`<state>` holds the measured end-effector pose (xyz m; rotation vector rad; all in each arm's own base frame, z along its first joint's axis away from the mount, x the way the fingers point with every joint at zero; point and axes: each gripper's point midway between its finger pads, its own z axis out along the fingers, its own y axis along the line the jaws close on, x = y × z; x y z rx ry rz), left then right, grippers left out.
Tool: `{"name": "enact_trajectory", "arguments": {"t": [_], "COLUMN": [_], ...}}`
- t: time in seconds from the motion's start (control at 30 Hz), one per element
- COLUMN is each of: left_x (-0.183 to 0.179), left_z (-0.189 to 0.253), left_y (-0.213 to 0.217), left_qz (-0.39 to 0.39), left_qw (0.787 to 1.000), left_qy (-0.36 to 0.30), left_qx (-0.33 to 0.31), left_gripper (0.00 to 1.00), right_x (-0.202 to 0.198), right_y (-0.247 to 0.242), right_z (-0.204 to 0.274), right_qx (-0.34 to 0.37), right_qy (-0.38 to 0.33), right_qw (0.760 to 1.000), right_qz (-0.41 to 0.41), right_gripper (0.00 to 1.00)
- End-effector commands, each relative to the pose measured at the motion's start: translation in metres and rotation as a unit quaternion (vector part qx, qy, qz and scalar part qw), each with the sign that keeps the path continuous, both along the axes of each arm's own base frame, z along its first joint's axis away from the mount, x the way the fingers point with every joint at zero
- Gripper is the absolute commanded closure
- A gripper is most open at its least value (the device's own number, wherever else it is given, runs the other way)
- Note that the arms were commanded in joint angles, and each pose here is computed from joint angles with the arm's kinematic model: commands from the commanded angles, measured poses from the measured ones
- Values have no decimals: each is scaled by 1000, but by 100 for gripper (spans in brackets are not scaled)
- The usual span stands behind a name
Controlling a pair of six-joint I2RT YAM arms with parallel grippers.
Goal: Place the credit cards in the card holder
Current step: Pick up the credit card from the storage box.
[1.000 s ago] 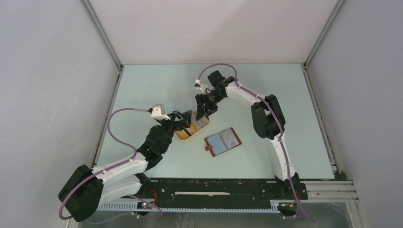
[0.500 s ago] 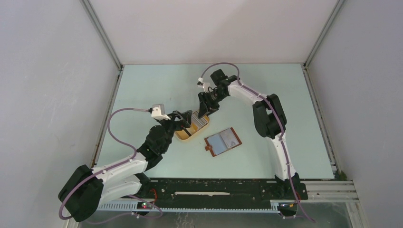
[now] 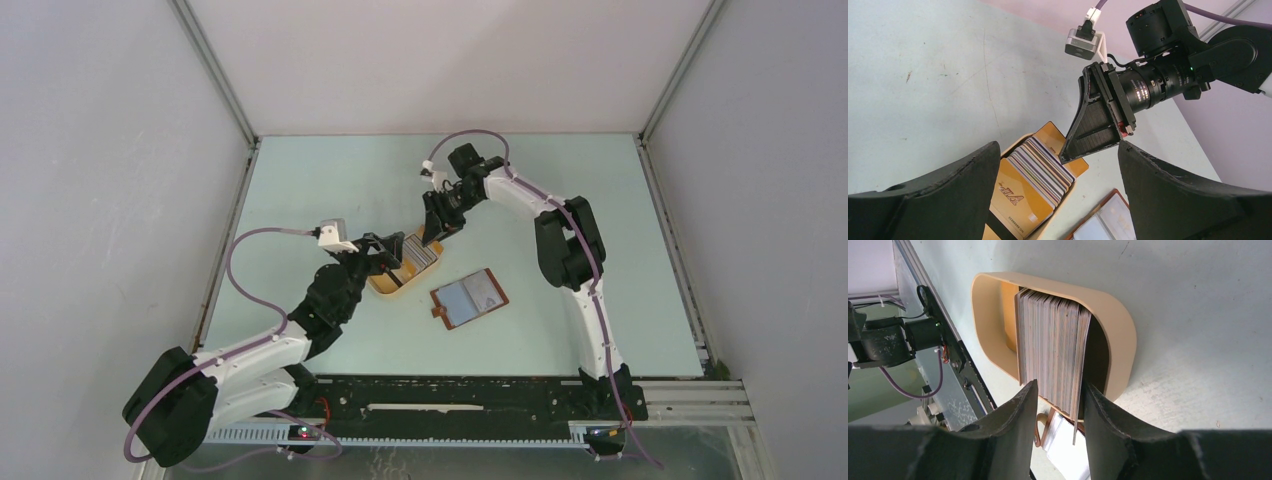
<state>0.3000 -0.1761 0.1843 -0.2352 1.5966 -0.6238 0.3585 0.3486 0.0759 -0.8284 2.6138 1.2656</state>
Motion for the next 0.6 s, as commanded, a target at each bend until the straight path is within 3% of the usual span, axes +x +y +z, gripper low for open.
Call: {"name": "enact_trajectory", "arguments": {"t": [0.0,0.43,0.57], "left_x": [-1,-2,-2], "left_z": [5,5,6], "left_y": [4,3,3], "left_qz": [3,2,2], "left_qw": [1000,1000,1000], "left_qy": [-13,-13,-13], "left_qx": [-12,-12,-13], "left_gripper": [8,8,8], "right_x": [4,6,8], "right_y": [3,0,-1], "right_z": [20,16,13], "right_qx": [19,14,6], "right_qy": [-3,-1,-8], "right_qw": [1000,1000,1000], "right_qz": [-2,-5,-7], "right_gripper": [54,58,64]}}
